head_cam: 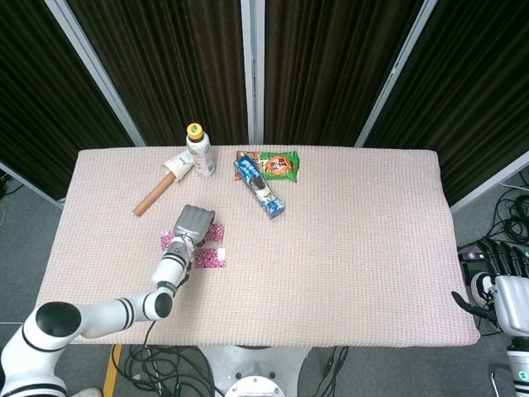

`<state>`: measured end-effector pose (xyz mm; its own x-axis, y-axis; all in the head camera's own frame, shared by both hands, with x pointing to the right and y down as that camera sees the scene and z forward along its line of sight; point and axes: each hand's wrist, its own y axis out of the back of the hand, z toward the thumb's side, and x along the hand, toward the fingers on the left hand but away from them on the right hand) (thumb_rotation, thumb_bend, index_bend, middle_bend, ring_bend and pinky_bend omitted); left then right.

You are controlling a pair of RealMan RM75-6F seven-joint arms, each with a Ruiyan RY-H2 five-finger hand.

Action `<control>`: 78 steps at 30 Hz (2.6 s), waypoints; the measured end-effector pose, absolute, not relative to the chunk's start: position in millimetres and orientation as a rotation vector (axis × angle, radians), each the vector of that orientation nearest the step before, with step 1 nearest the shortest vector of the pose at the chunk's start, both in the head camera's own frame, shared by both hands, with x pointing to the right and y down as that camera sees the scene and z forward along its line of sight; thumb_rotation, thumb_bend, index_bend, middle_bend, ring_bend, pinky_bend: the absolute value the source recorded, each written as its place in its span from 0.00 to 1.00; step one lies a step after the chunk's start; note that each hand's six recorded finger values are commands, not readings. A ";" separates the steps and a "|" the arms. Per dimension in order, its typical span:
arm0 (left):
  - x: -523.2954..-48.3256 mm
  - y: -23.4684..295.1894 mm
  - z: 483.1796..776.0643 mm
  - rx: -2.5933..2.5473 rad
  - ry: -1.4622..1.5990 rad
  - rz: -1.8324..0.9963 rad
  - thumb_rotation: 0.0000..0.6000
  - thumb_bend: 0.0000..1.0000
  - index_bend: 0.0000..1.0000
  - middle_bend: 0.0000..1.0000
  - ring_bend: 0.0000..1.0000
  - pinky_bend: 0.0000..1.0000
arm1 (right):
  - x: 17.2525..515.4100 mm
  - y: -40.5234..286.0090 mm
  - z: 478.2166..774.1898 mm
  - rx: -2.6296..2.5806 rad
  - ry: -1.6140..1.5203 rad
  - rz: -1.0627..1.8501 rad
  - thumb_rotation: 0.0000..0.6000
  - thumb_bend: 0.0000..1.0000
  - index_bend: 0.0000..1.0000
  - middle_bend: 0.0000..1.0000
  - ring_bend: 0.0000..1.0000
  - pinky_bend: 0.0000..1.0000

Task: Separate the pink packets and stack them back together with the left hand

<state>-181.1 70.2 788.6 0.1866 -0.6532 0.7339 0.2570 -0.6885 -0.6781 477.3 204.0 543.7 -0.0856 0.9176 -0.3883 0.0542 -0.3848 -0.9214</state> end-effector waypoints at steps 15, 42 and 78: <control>-181.1 109.6 764.1 -1.749 0.355 -1.664 1.00 0.26 0.45 0.89 0.87 0.91 | 476.1 206.6 544.2 -1.499 -1.090 1.544 0.73 0.09 0.09 0.06 0.00 0.00; -170.2 131.2 773.4 -1.774 0.328 -1.698 1.00 0.26 0.43 0.89 0.87 0.91 | 478.7 208.3 543.0 -1.500 -1.097 1.550 0.74 0.09 0.09 0.06 0.00 0.00; -196.0 101.7 759.3 -1.680 0.446 -1.669 1.00 0.26 0.34 0.90 0.87 0.91 | 481.1 209.9 543.3 -1.516 -1.114 1.544 0.74 0.09 0.09 0.06 0.00 0.00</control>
